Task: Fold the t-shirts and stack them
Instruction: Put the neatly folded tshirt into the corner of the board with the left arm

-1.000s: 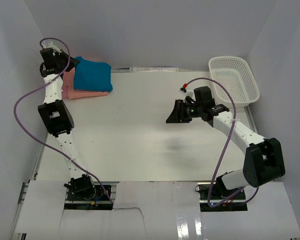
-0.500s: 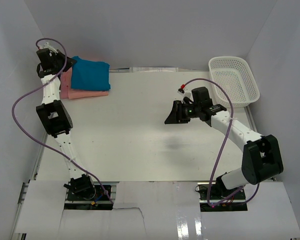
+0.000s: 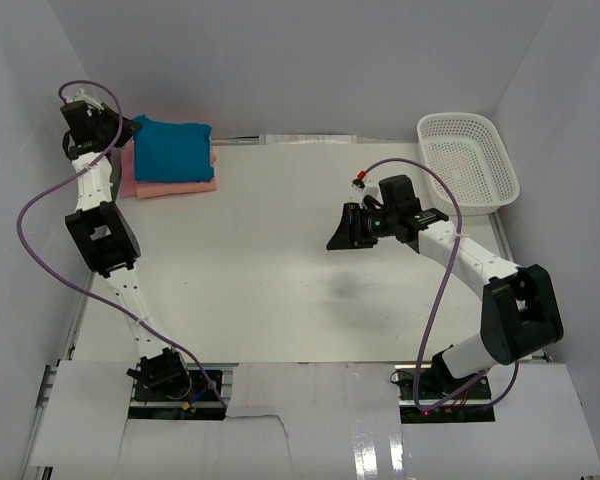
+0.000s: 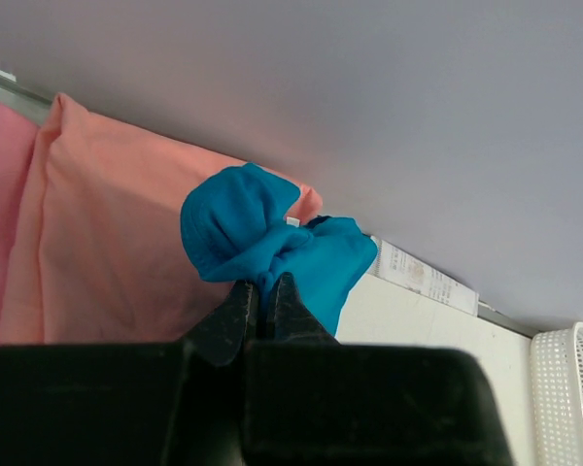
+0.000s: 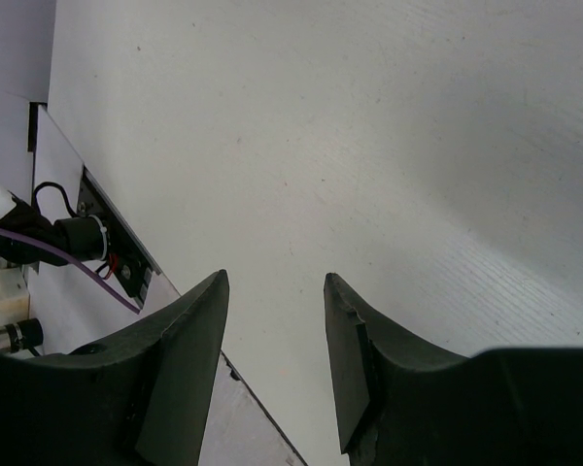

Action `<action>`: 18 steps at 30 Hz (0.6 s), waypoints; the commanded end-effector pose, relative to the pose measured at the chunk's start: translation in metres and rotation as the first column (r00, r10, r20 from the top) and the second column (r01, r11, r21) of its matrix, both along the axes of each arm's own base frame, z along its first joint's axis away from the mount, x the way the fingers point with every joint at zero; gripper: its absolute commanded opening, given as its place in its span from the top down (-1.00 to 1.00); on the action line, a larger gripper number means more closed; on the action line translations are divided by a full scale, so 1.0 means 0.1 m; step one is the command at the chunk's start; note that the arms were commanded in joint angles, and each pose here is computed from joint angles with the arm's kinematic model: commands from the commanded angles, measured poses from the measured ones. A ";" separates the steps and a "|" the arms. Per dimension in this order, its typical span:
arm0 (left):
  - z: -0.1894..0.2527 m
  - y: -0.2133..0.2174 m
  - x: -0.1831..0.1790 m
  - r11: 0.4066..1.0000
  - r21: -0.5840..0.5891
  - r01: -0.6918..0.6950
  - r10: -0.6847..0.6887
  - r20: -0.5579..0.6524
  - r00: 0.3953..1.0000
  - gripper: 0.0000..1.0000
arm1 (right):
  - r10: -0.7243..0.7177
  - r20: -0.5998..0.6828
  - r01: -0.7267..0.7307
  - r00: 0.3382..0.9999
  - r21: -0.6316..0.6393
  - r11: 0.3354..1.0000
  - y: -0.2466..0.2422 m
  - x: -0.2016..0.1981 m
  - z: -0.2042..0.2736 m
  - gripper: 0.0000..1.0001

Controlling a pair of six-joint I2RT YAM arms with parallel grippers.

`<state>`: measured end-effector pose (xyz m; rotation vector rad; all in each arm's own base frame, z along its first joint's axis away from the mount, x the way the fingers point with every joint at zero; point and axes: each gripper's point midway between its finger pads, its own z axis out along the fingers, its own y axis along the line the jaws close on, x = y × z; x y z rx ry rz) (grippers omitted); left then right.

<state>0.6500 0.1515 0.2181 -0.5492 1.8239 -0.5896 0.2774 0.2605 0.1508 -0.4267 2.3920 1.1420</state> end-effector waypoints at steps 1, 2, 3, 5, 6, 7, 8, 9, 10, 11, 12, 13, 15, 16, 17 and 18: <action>0.38 0.09 -0.05 0.999 0.038 -0.034 0.031 0.071 0.997 1.00 | 0.020 0.024 -0.021 1.000 0.026 0.999 0.06 0.01 0.01 -0.01; 0.36 0.12 -0.05 0.999 0.037 -0.035 0.032 0.066 0.997 1.00 | 0.023 0.023 -0.023 0.999 0.028 0.999 0.06 0.01 0.01 -0.01; 0.33 0.12 -0.05 0.999 0.034 -0.038 0.036 0.060 0.998 0.79 | 0.025 0.020 -0.026 0.999 0.027 0.999 0.07 0.00 0.00 -0.01; 0.32 0.17 -0.04 0.998 0.028 -0.055 0.053 0.055 0.997 -0.89 | 0.025 0.021 -0.026 0.999 0.024 0.999 0.06 0.01 -0.01 -0.01; 0.32 0.16 -0.04 0.998 0.031 -0.051 0.049 0.057 0.997 -0.96 | 0.025 0.020 -0.026 0.999 0.023 0.999 0.06 0.01 -0.02 -0.01; 0.34 0.17 -0.04 0.998 0.032 -0.053 0.051 0.059 0.997 -0.96 | 0.028 0.019 -0.028 0.999 0.022 0.999 0.06 0.00 -0.02 -0.01; 0.34 0.17 -0.03 0.998 0.032 -0.056 0.054 0.059 0.997 -0.96 | 0.028 0.017 -0.028 0.999 0.022 0.999 0.06 0.00 -0.02 -0.01; 0.39 0.19 -0.03 0.997 0.038 -0.066 0.063 0.064 0.996 -0.96 | 0.029 0.016 -0.029 0.999 0.020 0.999 0.05 -0.01 -0.03 -0.02; 0.44 0.19 -0.04 0.997 0.044 -0.066 0.062 0.073 0.995 -0.96 | 0.028 0.013 -0.028 1.000 0.020 0.999 0.05 -0.01 -0.04 -0.02; 0.53 0.20 -0.06 0.995 0.054 -0.083 0.078 0.081 0.994 -0.96 | 0.028 0.019 -0.028 0.999 0.020 0.999 0.05 -0.01 -0.03 -0.02; 0.57 0.23 -0.07 0.993 0.065 -0.097 0.091 0.085 0.992 -0.96 | 0.029 0.020 -0.029 0.999 0.022 0.999 0.05 -0.01 -0.02 -0.02; 0.65 0.26 -0.09 0.991 0.078 -0.112 0.104 0.092 0.990 -0.96 | 0.029 0.023 -0.029 0.999 0.023 0.999 0.05 -0.01 -0.01 -0.02; 0.78 0.32 -0.19 0.981 0.096 -0.169 0.162 0.079 0.984 -0.96 | 0.028 0.027 -0.029 0.999 0.023 0.999 0.05 -0.02 0.01 -0.02; 0.82 0.32 -0.23 0.977 0.104 -0.186 0.180 0.071 0.981 -0.96 | 0.027 0.033 -0.028 0.999 0.024 0.999 0.05 -0.01 0.03 -0.02; 0.80 0.38 -0.30 0.963 0.121 -0.240 0.236 0.040 0.971 -0.96 | 0.027 0.033 -0.028 0.999 0.024 0.999 0.04 -0.02 0.04 -0.02; 1.04 0.35 -0.43 0.956 0.141 -0.257 0.250 0.064 0.966 -0.96 | 0.029 0.038 -0.030 0.999 0.027 0.999 0.05 -0.02 0.06 -0.02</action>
